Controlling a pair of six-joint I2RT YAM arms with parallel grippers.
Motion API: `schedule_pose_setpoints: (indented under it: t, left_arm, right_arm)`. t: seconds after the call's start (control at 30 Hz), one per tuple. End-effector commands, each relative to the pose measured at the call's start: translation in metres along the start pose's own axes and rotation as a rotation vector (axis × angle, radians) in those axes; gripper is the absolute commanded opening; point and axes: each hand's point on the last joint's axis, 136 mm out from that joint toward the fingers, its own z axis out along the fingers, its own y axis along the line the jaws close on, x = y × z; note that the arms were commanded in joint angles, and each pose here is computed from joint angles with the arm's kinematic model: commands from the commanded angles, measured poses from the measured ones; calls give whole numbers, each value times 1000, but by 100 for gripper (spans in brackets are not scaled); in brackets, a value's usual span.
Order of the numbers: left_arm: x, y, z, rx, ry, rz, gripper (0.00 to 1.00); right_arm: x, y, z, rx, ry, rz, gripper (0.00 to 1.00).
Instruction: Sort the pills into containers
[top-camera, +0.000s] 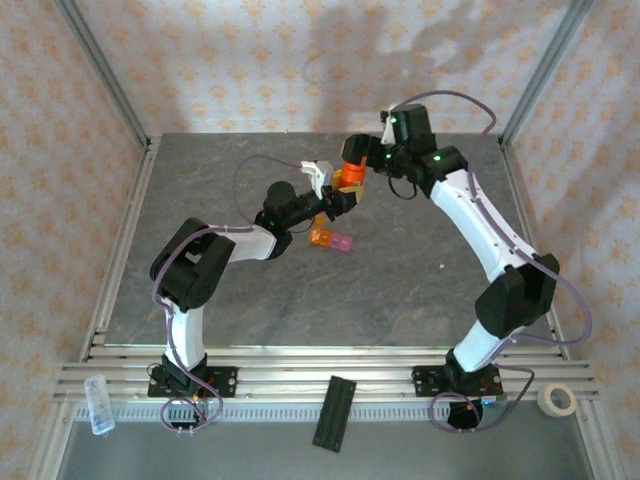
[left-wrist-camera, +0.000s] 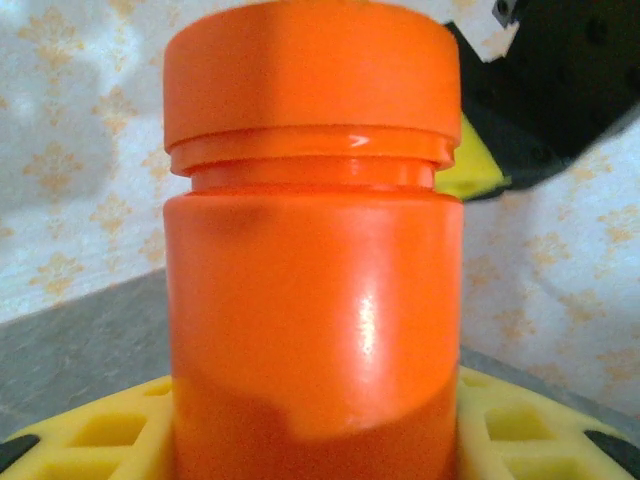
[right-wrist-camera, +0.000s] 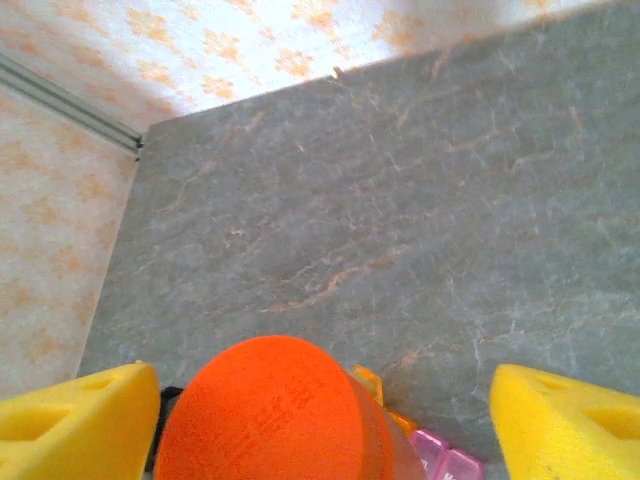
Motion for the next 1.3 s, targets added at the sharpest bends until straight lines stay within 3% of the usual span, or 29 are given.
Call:
schedule_pose_setpoints:
  t: [0.0,0.13,0.4,0.57,0.9,1.1,1.27]
  left_arm:
    - [-43,-16,0,119,-107,27,0]
    - [-46,-30,1,250,-74,-23,0]
    - [-45,-54,3,450,10,-127,0]
    - [-45,-59,3,485,33,-163,0]
    - [-45,-61,4,510,47,-177,0]
    - [-46,-61,5,511,47,-182,0]
    - [-47,-60,6,504,42,-183,0]
  right_arm:
    - [-16,32,-51,-133,-25,-108,87]
    - [-14,37,-68,-195,23,-249,89]
    - [-11,42,-73,-338,176,-361,77]
    - [-4,45,-64,-383,258,-358,70]
    - [12,31,-51,-361,323,-336,68]
    - [17,26,-47,-350,343,-324,55]
    - [19,22,-45,-330,344,-305,38]
